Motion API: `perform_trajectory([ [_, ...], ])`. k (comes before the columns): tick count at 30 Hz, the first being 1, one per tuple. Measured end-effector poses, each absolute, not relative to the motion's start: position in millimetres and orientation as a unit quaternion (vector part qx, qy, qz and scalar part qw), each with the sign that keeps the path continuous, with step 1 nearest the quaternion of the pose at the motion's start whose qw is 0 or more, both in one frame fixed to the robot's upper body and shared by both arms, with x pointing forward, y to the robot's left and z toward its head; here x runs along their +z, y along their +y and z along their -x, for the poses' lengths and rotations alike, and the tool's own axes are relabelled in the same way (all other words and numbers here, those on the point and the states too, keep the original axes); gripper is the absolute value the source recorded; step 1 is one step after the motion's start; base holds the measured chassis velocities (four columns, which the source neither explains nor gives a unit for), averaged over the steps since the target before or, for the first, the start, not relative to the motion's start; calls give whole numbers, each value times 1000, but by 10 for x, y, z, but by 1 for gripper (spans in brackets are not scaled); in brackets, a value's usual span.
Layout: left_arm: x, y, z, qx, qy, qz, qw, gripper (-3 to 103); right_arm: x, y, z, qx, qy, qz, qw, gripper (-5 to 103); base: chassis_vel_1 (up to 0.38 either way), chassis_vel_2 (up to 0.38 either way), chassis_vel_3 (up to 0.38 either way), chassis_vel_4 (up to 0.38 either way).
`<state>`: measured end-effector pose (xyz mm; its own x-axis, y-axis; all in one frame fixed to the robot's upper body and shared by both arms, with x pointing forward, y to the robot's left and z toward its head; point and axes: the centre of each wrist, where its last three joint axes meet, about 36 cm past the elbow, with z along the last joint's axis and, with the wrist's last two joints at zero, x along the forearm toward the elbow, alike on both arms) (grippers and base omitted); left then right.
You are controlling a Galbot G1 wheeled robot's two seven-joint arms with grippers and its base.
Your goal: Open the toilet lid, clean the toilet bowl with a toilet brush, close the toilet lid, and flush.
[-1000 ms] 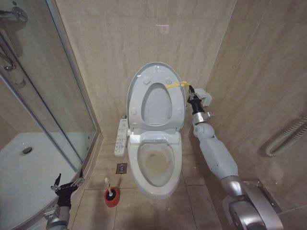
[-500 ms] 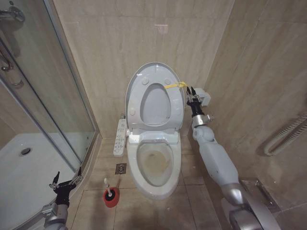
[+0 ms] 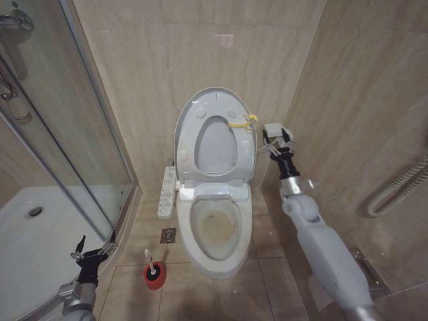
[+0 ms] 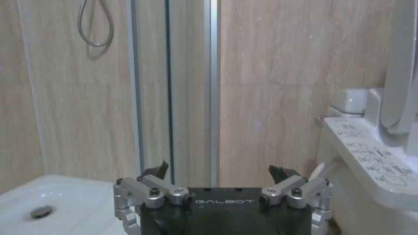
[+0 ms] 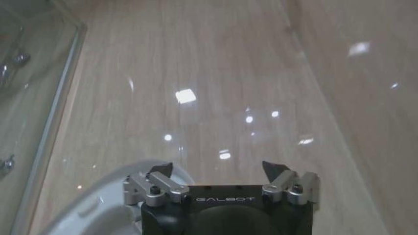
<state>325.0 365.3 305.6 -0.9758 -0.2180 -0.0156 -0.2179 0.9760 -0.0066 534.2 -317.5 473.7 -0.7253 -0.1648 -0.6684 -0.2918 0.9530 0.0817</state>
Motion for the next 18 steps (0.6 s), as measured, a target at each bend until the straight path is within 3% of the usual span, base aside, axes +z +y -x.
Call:
perform_trajectory([
  [7,3082,3642,-3232,-1,994,106,12,100,4826,-3163,-4602,96,932,109,333,89,0,0,0,0],
  [8,3085,3628,-3230,-2,995,104,14,100,4870,-3133,-4440,95,935,102,326,100,0,0,0,0],
  [18,3133,3384,-3397,-12,996,78,27,100,4690,-3185,-3334,63,968,37,239,100,0,0,0,0],
])
